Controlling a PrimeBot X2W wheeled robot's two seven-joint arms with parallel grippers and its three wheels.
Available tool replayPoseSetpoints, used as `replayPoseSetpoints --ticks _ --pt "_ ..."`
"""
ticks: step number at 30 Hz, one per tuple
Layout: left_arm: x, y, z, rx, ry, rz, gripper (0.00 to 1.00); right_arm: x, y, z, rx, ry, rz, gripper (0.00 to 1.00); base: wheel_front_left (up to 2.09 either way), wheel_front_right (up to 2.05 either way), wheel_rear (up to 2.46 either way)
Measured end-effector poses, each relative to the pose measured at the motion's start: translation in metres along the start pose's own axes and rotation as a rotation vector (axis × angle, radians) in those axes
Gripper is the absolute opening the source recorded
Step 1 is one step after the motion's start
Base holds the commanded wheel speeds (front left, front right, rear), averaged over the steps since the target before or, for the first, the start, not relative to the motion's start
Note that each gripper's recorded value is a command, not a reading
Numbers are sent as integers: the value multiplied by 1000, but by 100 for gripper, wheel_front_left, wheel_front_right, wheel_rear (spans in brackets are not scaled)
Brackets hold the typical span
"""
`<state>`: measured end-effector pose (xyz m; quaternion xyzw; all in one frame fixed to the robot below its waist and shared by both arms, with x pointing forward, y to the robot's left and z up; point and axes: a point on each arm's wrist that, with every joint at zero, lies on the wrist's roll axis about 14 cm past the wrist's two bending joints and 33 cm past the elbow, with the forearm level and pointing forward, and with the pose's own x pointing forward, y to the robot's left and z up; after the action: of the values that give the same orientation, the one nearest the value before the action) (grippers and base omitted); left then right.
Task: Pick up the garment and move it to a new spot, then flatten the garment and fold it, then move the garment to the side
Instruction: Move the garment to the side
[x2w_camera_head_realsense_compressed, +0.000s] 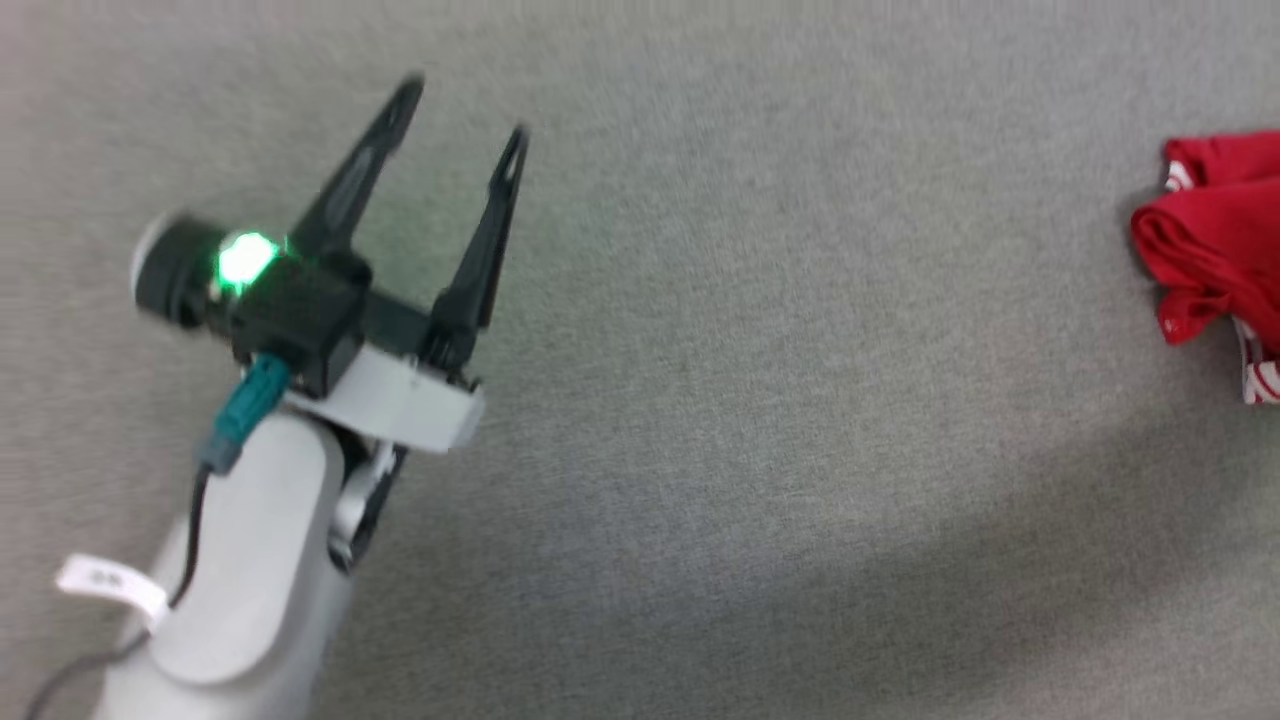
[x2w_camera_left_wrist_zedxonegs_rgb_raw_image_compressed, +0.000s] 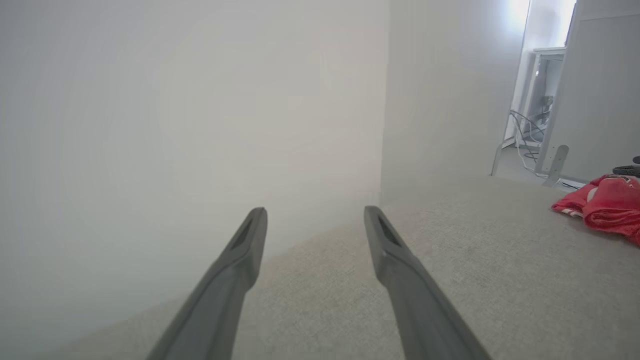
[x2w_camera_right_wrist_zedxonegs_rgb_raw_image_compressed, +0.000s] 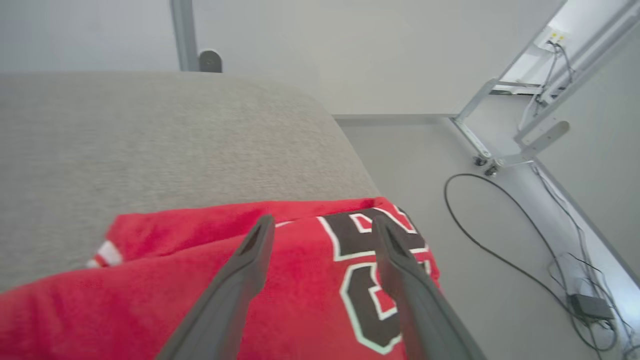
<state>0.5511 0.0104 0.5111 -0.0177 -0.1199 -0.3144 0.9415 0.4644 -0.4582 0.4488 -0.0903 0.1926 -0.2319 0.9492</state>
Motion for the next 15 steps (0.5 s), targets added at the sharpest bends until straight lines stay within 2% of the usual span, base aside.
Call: replayPoseSetpoints --ticks 7,15 --pt "-52 15 5 -36 77 151 100 -25 72 10 41 -73 206 100 0 0 0" --pt "-120 41 16 -34 139 331 100 -72 153 23 114 -167 463 100 0 0 0"
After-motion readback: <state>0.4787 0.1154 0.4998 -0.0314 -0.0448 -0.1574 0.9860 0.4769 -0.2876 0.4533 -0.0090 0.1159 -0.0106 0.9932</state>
